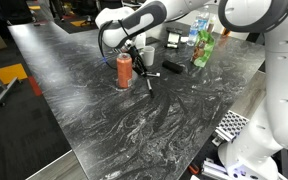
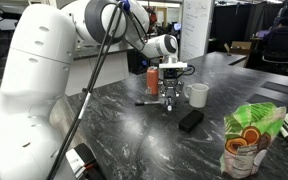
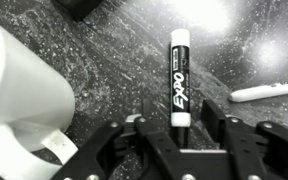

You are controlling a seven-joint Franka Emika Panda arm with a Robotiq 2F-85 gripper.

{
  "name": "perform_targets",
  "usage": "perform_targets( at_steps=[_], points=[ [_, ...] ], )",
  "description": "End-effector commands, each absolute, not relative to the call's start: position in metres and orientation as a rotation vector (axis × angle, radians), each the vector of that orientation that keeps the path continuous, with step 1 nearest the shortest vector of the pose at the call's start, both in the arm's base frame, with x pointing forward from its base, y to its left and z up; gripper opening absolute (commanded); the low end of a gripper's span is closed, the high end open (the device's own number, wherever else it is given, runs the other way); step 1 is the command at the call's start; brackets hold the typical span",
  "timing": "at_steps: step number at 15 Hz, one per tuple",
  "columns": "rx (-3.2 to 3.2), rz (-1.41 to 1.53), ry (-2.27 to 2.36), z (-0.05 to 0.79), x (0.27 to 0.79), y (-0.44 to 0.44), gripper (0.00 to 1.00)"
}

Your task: Pick up one black marker and put it in the white mug

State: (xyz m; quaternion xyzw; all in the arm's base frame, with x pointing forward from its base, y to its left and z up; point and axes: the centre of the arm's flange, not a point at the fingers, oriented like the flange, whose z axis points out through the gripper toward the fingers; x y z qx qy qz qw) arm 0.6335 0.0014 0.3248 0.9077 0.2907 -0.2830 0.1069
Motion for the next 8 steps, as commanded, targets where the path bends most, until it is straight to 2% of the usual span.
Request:
perform_targets(
  at_steps=[1, 4, 5, 6, 8],
  points=[
    [2.689, -0.872, 0.868, 0.3241, 0.6425, -0.0051, 0.22],
    [2.688, -0.88, 0.865, 0.3248, 0.6438, -0.0068, 0.02],
    [2.69, -0.88, 0.866, 0.3252, 0.6438, -0.0071, 0.0],
    [2.691, -0.881, 0.866, 0.3235, 0.6431, -0.0075, 0.04],
    [2.693, -0.876, 0.879, 0.3252, 0.6441, -0.0079, 0.04]
  ],
)
